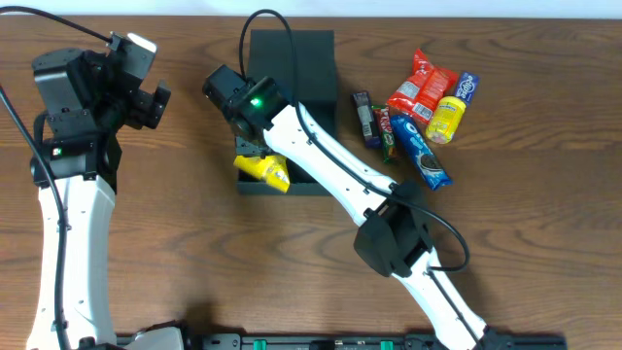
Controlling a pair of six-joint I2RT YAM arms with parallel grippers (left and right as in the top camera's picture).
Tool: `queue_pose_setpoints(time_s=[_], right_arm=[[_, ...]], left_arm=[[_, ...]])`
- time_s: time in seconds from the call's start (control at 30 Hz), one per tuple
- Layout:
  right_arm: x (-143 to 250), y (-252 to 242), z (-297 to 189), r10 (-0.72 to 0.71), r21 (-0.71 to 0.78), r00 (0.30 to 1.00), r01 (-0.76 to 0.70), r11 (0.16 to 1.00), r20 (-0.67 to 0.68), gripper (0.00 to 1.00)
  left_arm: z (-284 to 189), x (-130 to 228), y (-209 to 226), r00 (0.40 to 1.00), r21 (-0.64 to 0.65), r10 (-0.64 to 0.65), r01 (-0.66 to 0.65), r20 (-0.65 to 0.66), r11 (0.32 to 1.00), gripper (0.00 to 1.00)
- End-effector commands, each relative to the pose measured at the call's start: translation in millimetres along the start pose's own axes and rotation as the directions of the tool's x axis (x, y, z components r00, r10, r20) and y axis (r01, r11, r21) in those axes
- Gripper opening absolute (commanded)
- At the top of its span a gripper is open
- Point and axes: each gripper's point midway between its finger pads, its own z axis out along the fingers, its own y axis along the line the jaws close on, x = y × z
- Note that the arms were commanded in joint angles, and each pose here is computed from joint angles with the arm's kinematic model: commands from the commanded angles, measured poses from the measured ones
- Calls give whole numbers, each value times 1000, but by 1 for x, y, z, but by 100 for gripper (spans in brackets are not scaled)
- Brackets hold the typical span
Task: Pack container
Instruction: 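Lower the yellow bag into the box and open the right gripper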
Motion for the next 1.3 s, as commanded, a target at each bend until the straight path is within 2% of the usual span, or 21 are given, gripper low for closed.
queue_pose_setpoints(time_s=[0.0, 0.33, 0.37, 0.4, 0.5, 0.6, 0.73, 0.87, 1.03, 1.27], right_arm=[[-7, -1, 3, 12, 16, 999, -12, 1000, 32, 99], [-19, -12, -7, -86, 11, 995, 86, 996, 46, 99], [-19, -13, -8, -105, 12, 994, 104, 994, 44, 97], [-19, -14, -8, -126, 15, 991, 125, 992, 42, 80], [-13, -12, -8, -200, -8, 980, 200, 980, 10, 40], [-5, -3, -8, -301, -72, 954, 299, 952, -15, 22], [2, 6, -9, -395, -147, 918, 386, 911, -32, 18], [3, 10, -10, -457, -186, 889, 445, 876, -23, 18], [3, 7, -7, -491, -226, 870, 473, 852, -31, 20], [18, -4, 20, -478, -267, 871, 436, 859, -117, 21]], left_arm=[[1, -6, -7, 999, 50, -7, 6, 35, 999, 95], [0, -9, -12, 999, 77, -9, 5, 54, 997, 95], [0, -9, -12, 999, 77, -9, 5, 54, 997, 95], [0, -9, -11, 999, 77, -9, 5, 54, 997, 95], [-2, -8, -14, 997, 112, -23, 15, 68, 994, 95], [-10, -9, -17, 990, 211, -69, 41, 127, 977, 95], [-29, -11, -9, 962, 327, -147, 66, 229, 943, 95], [-35, -4, -8, 957, 364, -184, 92, 226, 927, 95], [-35, 7, -42, 977, 445, -111, 19, 183, 895, 95], [-34, 5, -43, 977, 444, -105, 11, 187, 896, 95]])
